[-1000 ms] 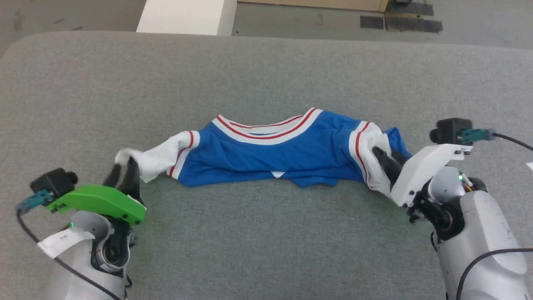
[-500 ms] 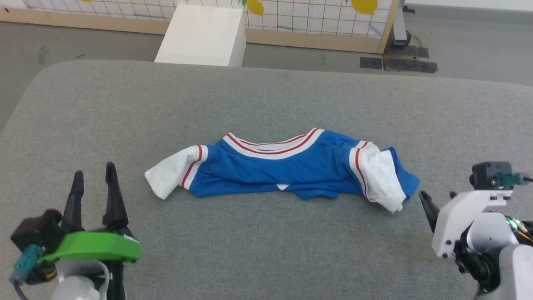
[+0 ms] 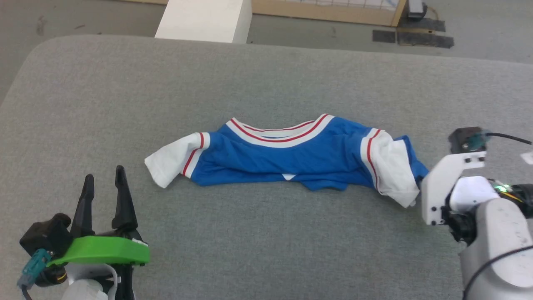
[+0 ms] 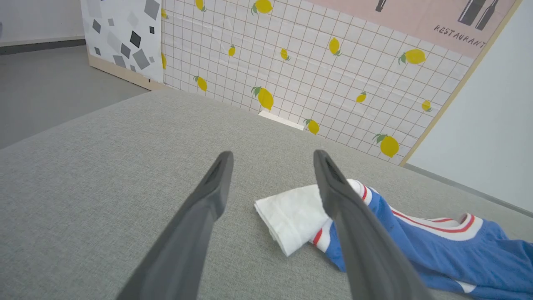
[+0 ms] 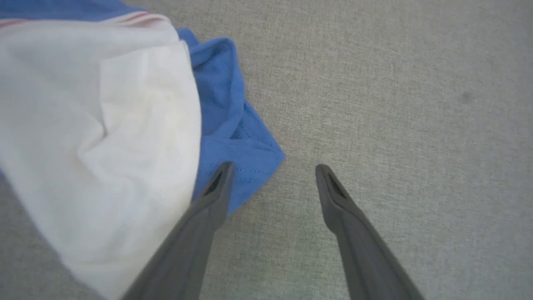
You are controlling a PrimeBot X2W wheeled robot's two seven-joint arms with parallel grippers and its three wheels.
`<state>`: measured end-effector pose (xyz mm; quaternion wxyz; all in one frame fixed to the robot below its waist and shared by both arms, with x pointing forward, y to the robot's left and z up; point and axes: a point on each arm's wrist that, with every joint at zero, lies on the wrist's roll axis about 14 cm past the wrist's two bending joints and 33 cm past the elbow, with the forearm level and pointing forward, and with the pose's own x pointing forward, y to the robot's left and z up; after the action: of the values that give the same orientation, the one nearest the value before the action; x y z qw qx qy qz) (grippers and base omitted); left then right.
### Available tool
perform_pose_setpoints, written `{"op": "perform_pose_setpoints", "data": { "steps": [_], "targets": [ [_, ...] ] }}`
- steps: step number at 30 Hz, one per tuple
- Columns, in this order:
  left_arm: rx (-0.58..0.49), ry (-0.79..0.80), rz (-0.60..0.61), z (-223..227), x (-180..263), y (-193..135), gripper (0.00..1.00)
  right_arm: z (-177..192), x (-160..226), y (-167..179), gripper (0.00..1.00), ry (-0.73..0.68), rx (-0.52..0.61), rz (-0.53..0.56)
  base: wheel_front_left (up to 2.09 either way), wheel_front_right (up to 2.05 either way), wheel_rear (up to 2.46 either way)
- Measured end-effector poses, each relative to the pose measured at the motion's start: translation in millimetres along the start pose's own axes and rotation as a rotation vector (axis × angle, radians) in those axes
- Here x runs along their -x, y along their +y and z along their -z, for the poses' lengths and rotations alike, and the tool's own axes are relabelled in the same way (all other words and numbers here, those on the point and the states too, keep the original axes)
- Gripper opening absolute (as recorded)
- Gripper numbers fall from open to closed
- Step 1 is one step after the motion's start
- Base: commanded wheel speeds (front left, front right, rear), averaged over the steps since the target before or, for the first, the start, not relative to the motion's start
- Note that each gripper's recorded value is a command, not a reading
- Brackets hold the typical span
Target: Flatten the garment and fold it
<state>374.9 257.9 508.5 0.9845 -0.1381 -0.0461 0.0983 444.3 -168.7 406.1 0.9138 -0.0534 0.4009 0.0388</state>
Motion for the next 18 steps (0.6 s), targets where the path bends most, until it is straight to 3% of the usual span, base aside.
{"op": "perform_pose_setpoints", "data": {
  "steps": [6, 7, 8, 12, 18],
  "targets": [
    [-0.001, 0.023, -0.025, 7, -1, 10, 1.0, 22, -19, 19, 1.0, 0.121, 0.061, -0.037, 0.0, 0.0, 0.0],
    [0.001, 0.027, -0.028, 9, -1, 11, 1.0, 21, -20, 20, 0.25, 0.123, 0.054, -0.044, 0.0, 0.0, 0.0],
    [0.003, 0.031, -0.029, 10, -2, 11, 1.0, 19, -20, 20, 0.0, 0.119, 0.045, -0.049, 0.0, 0.0, 0.0],
    [0.01, 0.025, -0.012, 9, -5, 6, 1.0, 12, -16, 23, 0.0, 0.076, -0.059, -0.099, 0.0, 0.0, 0.0],
    [0.026, 0.008, 0.018, 4, -5, -5, 1.0, 21, 17, -5, 0.0, 0.005, -0.205, -0.082, 0.0, 0.0, 0.0]
  ]
}}
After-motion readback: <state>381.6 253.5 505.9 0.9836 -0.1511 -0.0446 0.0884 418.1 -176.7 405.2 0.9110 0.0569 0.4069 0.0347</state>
